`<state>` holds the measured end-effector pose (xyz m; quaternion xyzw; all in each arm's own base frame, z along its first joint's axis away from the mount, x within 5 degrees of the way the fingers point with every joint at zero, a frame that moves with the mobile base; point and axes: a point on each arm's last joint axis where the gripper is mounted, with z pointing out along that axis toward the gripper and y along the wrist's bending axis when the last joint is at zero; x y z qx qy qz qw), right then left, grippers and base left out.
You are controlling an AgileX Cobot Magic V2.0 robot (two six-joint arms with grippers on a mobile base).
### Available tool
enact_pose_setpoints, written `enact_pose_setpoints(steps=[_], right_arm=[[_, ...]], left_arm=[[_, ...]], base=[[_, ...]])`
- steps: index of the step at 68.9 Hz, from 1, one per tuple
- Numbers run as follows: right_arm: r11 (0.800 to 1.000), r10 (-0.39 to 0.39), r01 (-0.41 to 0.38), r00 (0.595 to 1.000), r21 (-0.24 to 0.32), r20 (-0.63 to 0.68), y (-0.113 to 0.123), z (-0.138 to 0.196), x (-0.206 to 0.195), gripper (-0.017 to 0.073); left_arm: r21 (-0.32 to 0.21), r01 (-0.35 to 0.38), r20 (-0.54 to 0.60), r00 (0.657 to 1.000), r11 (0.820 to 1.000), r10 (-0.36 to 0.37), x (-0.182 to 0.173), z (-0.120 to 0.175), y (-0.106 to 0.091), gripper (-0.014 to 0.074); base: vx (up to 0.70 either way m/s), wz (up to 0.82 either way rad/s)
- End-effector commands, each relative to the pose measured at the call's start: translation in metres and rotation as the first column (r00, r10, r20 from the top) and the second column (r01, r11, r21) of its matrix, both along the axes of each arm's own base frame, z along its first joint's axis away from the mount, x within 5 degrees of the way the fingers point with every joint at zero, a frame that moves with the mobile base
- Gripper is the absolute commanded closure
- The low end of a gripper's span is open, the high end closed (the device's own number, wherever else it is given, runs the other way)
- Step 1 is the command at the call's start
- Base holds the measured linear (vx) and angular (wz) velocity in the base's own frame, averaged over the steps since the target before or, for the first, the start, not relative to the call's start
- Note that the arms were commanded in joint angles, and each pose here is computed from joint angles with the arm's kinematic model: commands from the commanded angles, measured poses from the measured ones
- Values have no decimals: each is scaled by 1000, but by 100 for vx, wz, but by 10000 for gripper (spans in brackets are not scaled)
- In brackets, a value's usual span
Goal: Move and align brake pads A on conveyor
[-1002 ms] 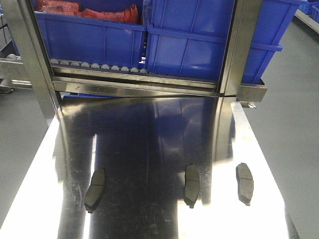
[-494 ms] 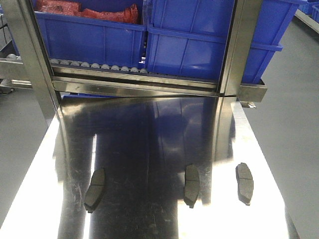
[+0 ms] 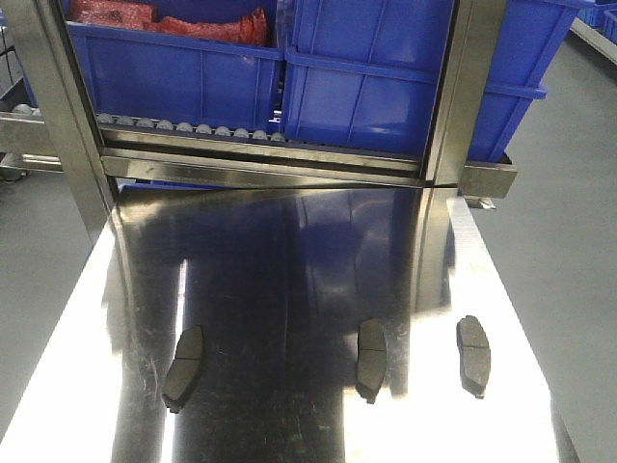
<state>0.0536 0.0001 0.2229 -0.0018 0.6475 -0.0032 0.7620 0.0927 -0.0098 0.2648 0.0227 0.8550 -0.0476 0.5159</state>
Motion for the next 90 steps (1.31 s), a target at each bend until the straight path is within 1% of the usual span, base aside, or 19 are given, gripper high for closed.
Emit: enact_pose_setpoints(steps=[1,5,10,14,18,22,25,32,34,41,47,50,60,63,69,75,80,81,90], right_arm=[[1000,0,1,995,-12,97,0,40,-4,571],[1000,-7,7,998,-10,66,0,58,-2,571],[1000,-15,15,1000,-8,-15,-1,72,6,571],[1000,-21,22,994,6,-104,-2,82,16,571],[999,-25,28,981,15,-195,-3,88,26,571],[998,-16,32,952,48,-305,-3,90,41,571],[998,-11,34,937,60,-348,-2,95,47,571],[997,-10,48,865,62,-502,-3,93,64,571],[997,-11,53,833,60,-552,-3,90,68,571],[997,-12,62,757,54,-653,-3,82,79,571],[997,-15,66,717,46,-697,-3,74,86,571],[995,-6,75,704,65,-710,-3,71,89,571],[995,-6,83,623,59,-782,-3,59,94,564],[995,-6,86,590,56,-807,-3,55,96,555],[996,-4,79,548,48,-837,-3,51,101,508],[996,3,74,513,48,-858,-2,52,107,424],[996,34,56,505,73,-863,1,55,114,318],[995,42,52,510,80,-859,1,56,114,296],[991,113,3,507,133,-855,8,61,129,116]], left_arm=[[-28,-15,119,993,1000,18,4,17,0,600],[-28,-15,119,993,1000,18,4,17,0,600],[-28,-15,119,993,1000,18,4,17,0,600],[-28,-15,119,993,1000,18,4,17,0,600],[-28,-15,119,993,1000,18,4,17,0,600],[-28,-15,119,993,1000,18,4,17,0,600],[-28,-15,119,993,1000,18,4,17,0,600],[-28,-15,119,993,1000,18,4,17,0,600],[-28,-15,119,993,1000,18,4,17,0,600],[-28,-15,119,993,1000,18,4,17,0,600],[-28,-15,119,993,1000,18,4,17,0,600],[-28,-15,119,993,1000,18,4,17,0,600],[-28,-15,119,993,1000,18,4,17,0,600],[-28,-15,119,993,1000,18,4,17,0,600],[-28,-15,119,993,1000,18,4,17,0,600],[-28,-15,119,993,1000,18,4,17,0,600],[-28,-15,120,993,1000,18,4,18,0,600],[-28,-15,120,993,1000,18,4,18,0,600],[-28,-15,120,993,1000,18,4,18,0,600]], base=[[0,0],[0,0],[0,0],[0,0],[0,0],[0,0],[0,0],[0,0],[0,0],[0,0],[0,0],[0,0],[0,0],[0,0],[0,0],[0,0],[0,0],[0,0],[0,0]])
